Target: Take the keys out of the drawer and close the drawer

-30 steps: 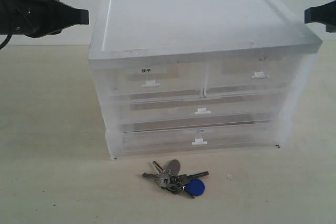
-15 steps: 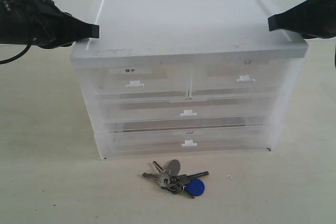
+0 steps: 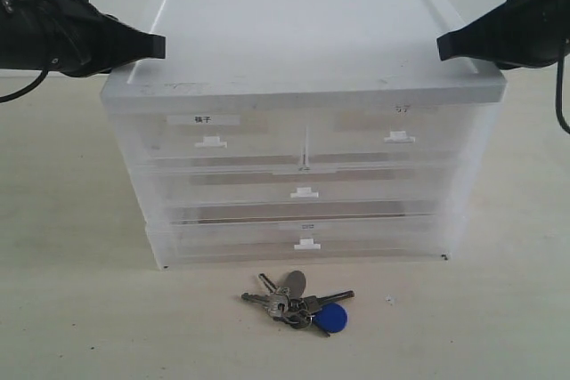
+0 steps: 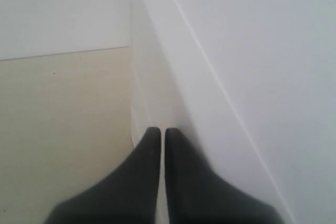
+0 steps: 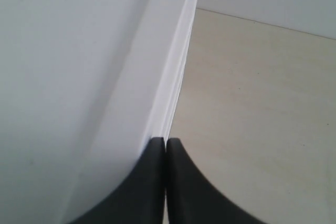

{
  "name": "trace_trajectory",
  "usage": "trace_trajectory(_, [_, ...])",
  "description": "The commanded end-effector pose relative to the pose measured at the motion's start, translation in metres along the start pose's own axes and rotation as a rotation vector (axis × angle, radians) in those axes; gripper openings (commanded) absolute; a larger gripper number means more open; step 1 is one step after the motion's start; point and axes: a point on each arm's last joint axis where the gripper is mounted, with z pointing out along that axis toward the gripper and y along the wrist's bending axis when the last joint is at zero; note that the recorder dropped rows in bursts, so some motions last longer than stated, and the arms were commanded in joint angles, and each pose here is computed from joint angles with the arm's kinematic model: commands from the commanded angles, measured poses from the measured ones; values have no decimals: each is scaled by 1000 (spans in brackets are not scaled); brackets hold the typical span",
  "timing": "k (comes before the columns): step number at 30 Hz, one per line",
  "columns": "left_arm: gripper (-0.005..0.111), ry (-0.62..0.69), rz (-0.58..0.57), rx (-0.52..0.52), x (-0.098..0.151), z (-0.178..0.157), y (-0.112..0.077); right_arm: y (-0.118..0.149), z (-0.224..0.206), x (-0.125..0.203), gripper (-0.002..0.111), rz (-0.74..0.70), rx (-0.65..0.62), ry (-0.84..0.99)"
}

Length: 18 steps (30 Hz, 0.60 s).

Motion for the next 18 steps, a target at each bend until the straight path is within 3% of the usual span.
trace_trajectory(1, [5,68,33,43,9,2,-7,23,3,2,0,8,-78,40])
trace_trajectory(6, [5,61,51,59,5,-7,-8,41,3,1,0,-30,-117,33])
trace_trajectory(18, [5,45,45,53,5,-15,-8,42,1,1,0,-46,-118,31])
